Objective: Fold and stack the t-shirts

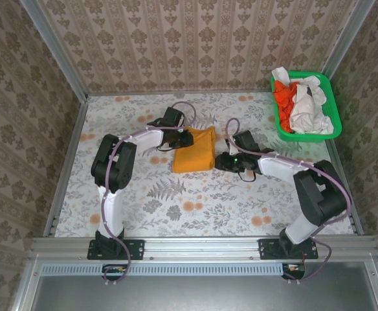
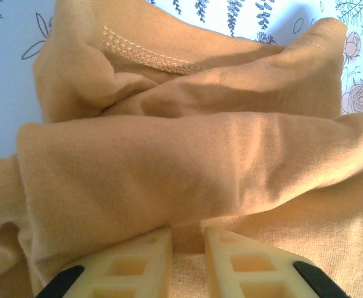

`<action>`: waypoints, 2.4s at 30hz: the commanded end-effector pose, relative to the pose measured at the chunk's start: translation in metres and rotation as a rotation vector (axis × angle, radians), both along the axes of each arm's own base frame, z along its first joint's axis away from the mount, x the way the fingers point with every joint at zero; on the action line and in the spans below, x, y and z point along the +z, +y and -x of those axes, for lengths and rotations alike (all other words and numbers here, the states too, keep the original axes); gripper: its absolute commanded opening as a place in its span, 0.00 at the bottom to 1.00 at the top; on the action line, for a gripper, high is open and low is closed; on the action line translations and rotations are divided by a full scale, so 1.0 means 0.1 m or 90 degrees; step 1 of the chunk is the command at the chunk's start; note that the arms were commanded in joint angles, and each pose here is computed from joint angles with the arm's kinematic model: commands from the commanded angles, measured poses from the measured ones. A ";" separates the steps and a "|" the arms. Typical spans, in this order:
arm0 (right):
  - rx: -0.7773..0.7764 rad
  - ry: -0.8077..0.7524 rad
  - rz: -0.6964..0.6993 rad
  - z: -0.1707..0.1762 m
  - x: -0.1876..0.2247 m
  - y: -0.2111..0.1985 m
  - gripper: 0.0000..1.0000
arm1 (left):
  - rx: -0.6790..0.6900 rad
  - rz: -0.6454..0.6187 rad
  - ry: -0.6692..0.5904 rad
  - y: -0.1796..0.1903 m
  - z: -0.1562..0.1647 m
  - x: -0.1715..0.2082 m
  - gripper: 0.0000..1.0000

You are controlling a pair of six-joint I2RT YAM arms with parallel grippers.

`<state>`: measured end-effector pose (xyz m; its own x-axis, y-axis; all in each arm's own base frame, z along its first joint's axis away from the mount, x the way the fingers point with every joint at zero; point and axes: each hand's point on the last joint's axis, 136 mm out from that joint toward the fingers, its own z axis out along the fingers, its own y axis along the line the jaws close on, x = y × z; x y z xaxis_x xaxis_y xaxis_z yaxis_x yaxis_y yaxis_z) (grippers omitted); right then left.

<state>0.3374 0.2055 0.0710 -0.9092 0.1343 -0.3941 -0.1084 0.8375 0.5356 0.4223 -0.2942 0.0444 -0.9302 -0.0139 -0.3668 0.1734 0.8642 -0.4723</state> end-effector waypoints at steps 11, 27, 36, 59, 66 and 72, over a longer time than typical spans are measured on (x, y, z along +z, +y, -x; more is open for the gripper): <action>-0.083 0.003 0.046 -0.60 -0.11 0.22 0.71 | -0.004 -0.008 -0.013 0.04 -0.02 0.14 0.26; -0.090 0.064 0.011 -0.51 -0.44 0.70 0.09 | 0.023 0.010 -0.073 0.32 -0.05 0.56 0.31; -0.066 0.001 -0.030 -0.56 -0.13 1.15 0.32 | 0.062 -0.041 -0.121 0.81 0.01 0.89 0.43; 0.002 -0.350 0.103 0.44 0.57 -0.33 0.98 | -0.121 -0.324 -0.038 -0.15 0.80 0.14 0.69; 0.009 -0.351 0.110 0.45 0.56 -0.35 0.98 | -0.119 -0.415 -0.001 -0.03 0.76 -0.16 0.45; 0.015 -0.351 0.103 0.46 0.58 -0.33 0.98 | -0.098 -0.430 0.023 0.17 0.71 -0.32 0.29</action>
